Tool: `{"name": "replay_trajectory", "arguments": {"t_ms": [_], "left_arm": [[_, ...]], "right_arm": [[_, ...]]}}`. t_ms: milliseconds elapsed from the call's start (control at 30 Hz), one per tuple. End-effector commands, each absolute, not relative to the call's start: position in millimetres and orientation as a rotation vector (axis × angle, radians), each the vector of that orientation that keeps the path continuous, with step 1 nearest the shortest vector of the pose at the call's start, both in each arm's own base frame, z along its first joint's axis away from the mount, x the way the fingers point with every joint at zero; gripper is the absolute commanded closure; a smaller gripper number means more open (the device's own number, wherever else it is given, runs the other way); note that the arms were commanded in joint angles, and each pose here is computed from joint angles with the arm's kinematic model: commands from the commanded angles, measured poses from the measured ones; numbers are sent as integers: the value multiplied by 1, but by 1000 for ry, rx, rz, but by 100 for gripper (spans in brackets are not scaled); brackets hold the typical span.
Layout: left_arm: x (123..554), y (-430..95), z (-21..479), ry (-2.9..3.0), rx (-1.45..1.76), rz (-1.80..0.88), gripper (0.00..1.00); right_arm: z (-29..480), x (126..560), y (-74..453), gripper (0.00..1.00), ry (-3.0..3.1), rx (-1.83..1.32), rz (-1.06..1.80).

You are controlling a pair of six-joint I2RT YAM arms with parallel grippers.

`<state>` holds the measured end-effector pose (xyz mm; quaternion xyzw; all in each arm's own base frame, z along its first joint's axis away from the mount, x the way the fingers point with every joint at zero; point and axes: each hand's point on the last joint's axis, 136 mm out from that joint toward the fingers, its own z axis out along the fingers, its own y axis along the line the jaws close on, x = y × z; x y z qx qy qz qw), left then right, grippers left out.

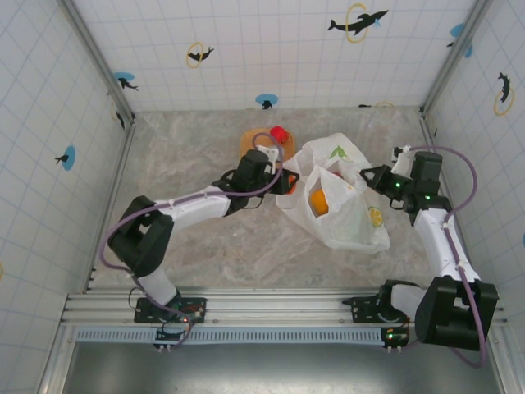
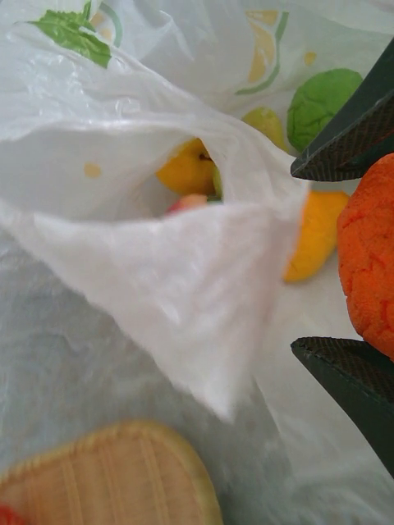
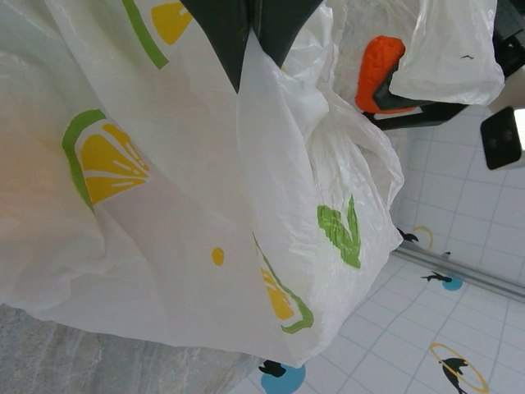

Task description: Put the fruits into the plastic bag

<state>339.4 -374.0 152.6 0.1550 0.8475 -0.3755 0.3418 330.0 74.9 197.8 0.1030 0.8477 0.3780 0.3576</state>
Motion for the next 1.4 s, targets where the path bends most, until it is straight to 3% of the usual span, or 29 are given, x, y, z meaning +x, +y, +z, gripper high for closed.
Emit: {"name": "replay_trajectory", "arguments": {"t_ms": [0,367,567,900,1367], "left_arm": [[337,-405,158,2170,503,-1028,50],[303,-481,139,2167,661,-1227,47],[289,-503,133,2170,715,-1297,41],[295,-497,141,2140,751,-1207,23],[314,-452,168,2096,719,-1137,14]], "right_arm": [[201,324,77,100,2168,252,983],[206,320,82,100,2149,244,1012],[206,318,81,100,2150,246,1002],[202,321,81,100,2158,252,1002],[198,321,79,100,2175,251,986]]}}
